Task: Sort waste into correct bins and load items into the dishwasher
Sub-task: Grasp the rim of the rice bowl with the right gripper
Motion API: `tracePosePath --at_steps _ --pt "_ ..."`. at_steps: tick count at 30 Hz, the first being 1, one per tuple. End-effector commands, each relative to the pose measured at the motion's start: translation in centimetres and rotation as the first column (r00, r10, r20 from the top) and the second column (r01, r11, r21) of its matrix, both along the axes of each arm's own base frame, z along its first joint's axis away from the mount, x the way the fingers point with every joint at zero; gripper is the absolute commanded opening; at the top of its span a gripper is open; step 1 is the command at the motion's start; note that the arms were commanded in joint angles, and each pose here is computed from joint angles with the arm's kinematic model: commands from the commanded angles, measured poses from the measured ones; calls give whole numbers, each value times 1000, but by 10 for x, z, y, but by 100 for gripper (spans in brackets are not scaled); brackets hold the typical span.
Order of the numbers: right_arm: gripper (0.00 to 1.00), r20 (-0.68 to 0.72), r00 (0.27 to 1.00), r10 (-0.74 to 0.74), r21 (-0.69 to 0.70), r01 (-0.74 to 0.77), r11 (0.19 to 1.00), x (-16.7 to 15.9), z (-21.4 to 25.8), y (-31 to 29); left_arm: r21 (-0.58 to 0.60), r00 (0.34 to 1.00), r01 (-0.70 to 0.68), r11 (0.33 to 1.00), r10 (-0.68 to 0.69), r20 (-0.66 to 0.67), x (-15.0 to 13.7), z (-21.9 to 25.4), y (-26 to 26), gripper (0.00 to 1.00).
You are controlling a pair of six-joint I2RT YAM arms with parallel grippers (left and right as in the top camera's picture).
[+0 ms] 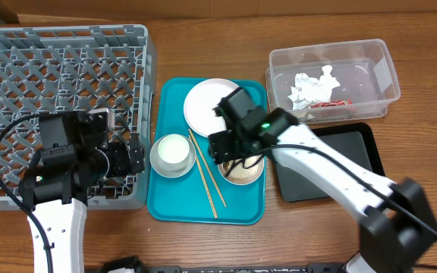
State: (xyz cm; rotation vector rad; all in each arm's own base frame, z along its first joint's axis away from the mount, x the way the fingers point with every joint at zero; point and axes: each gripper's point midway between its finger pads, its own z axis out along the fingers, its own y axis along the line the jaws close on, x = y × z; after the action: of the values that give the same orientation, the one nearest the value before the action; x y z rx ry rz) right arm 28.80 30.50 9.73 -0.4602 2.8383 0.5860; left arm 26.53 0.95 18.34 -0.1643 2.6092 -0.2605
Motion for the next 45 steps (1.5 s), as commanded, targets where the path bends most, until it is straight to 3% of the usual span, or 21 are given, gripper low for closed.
tracePosePath --at_steps 1,7,14,16,22,24,27,29,45 --pt "63 -31 999 -33 -32 32 999 -2 -25 9 -2 1000 10 1000 -10 20 4 7 0 100" --pt "59 -70 993 -97 -79 92 993 -3 -49 9 -2 1000 10 1000 -10 20 4 7 0 100" --pt "56 -103 992 -73 -104 62 993 -14 -66 15 -1 1000 11 1000 -11 20 4 7 0 100" --pt "48 -108 992 -73 -109 61 992 -15 -66 14 -1 1000 11 1000 -11 20 4 7 0 100" --pt "38 -113 989 -96 -134 81 988 -12 -68 4 -1 1000 11 1000 -11 19 4 7 0 100" --pt "38 -109 989 -103 -137 88 987 -9 -68 2 -1 1000 11 1000 -11 20 4 7 0 100" --pt "48 -91 990 -105 -149 90 985 -6 -68 -1 -1 1000 11 1000 -11 20 4 7 0 100" --pt "49 -72 992 -106 -157 94 983 -3 -66 -3 -1 1000 11 1000 -11 20 4 7 0 100" --pt "48 -24 996 -89 -130 85 988 -1 -52 10 -1 1000 10 1000 -10 20 4 7 0 100"
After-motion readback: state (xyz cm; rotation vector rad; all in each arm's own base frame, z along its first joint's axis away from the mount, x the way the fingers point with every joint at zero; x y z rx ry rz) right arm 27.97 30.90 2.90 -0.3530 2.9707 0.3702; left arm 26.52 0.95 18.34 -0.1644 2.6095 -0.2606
